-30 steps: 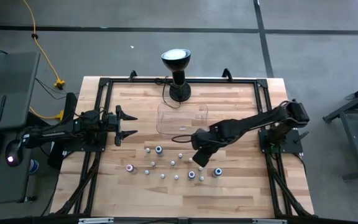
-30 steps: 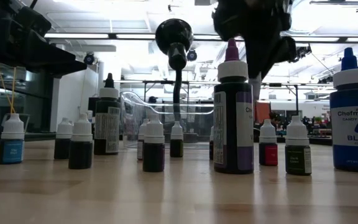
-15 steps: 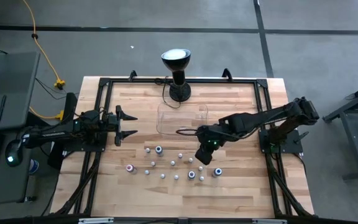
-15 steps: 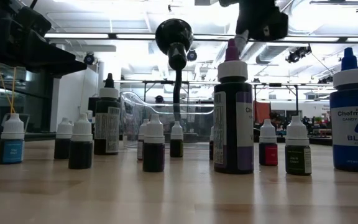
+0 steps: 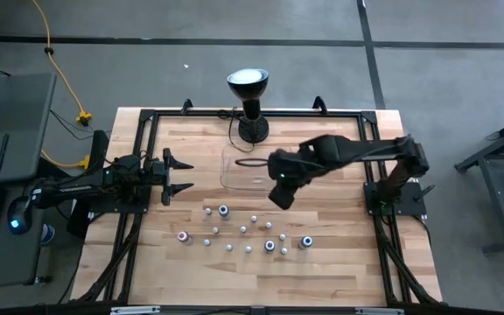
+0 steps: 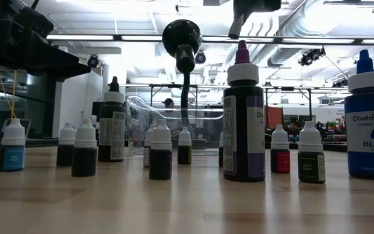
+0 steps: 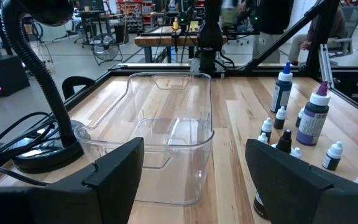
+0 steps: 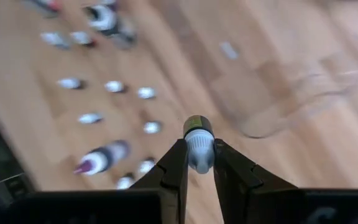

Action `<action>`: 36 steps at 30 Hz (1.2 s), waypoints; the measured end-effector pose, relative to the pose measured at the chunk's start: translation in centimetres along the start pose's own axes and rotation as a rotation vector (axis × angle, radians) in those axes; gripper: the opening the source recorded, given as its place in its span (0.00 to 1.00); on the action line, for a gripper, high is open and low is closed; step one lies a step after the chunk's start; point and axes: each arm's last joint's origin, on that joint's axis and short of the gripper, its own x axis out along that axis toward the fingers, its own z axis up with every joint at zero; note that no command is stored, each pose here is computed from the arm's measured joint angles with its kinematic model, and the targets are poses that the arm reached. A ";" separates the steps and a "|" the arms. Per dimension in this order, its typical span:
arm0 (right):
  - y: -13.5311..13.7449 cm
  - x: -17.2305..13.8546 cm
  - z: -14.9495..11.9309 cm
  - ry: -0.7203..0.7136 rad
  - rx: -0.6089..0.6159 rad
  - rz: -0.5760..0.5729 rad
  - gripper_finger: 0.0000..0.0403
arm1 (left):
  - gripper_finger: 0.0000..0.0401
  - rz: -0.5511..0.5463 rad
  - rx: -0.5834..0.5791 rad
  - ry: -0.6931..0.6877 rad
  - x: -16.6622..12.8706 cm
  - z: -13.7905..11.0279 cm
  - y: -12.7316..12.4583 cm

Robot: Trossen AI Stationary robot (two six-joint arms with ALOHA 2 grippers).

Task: Pick & Place food coloring
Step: Put the right green food coloring bottle into the transparent bin

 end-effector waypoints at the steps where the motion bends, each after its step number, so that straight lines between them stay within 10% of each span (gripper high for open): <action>1: -0.1 -0.1 0.5 0.001 0.008 -0.021 0.13 | 0.69 0.000 0.000 0.000 0.0 0.0 0.0; 17: -3.1 6.2 5.3 0.137 0.148 -0.202 0.13 | 0.69 0.000 0.000 0.000 0.0 0.0 0.0; 36: -7.1 15.9 5.0 0.154 0.343 -0.132 0.14 | 0.69 0.000 0.000 0.000 0.0 0.0 0.0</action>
